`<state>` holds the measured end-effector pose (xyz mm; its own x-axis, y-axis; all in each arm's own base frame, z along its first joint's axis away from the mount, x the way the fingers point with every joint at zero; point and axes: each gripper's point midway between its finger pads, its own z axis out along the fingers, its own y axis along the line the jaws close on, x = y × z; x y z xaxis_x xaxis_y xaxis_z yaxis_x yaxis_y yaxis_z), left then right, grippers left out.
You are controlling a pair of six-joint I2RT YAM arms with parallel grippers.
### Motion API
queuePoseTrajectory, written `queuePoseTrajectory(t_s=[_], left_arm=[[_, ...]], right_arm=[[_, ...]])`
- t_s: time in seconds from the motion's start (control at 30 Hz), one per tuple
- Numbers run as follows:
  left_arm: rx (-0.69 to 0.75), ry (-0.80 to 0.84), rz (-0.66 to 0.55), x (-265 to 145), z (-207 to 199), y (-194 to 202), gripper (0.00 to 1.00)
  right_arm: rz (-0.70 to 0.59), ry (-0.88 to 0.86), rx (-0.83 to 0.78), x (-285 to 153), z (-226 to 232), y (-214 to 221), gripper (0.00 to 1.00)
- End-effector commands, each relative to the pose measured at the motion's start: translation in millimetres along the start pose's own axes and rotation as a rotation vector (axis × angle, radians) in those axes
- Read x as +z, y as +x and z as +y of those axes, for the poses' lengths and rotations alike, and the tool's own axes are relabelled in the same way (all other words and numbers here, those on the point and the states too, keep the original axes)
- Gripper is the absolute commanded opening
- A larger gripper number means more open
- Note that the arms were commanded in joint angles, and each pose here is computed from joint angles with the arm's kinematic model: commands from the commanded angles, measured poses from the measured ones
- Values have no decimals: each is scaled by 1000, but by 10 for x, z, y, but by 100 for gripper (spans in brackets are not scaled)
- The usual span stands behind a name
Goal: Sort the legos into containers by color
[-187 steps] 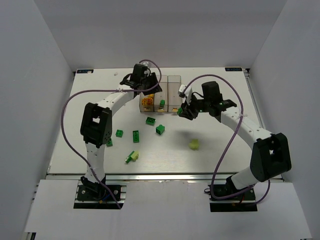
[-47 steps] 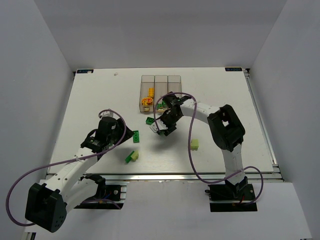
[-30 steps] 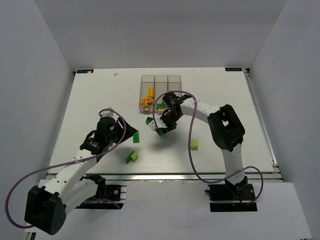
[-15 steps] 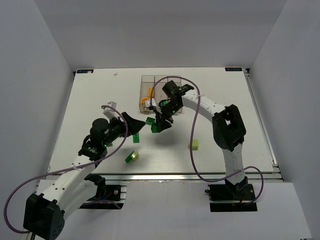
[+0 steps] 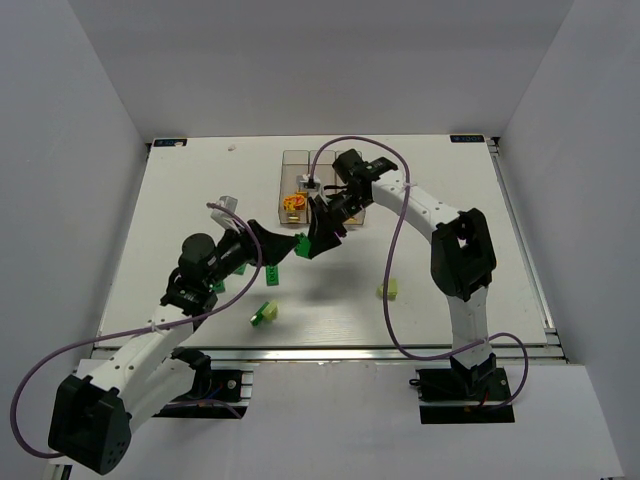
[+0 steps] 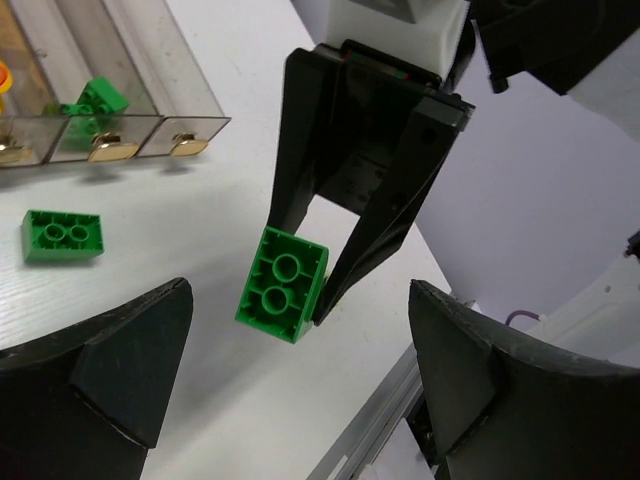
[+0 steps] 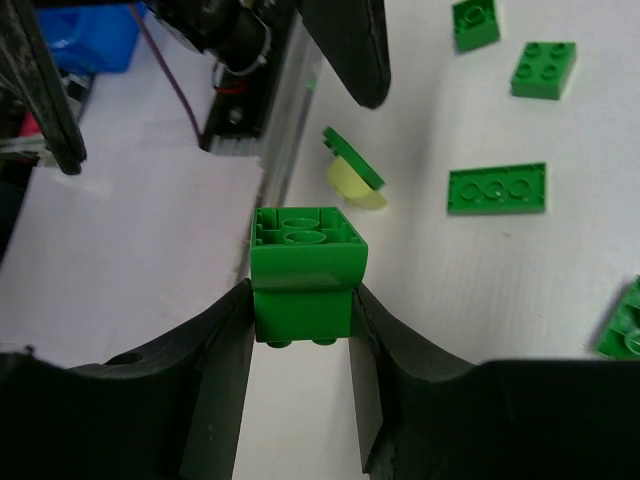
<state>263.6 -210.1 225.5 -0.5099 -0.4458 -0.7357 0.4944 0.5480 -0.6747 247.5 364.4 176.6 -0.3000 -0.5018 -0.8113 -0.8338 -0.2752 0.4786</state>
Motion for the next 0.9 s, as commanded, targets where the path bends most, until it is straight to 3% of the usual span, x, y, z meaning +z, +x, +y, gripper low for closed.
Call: queuePoseTrajectory(t_s=[0.0, 0.3, 0.6, 0.87], left_arm=[[54, 120, -48, 21, -322, -228, 98], [7, 233, -37, 19, -538, -230, 95], [-29, 273, -76, 9, -608, -291, 90], [-63, 298, -66, 27, -629, -266, 78]], right_arm=[[-116, -95, -12, -108, 430, -452, 0], [-227, -235, 33, -162, 646, -769, 0], [-231, -269, 87, -174, 643, -841, 0], [-228, -266, 103, -160, 628, -800, 0]])
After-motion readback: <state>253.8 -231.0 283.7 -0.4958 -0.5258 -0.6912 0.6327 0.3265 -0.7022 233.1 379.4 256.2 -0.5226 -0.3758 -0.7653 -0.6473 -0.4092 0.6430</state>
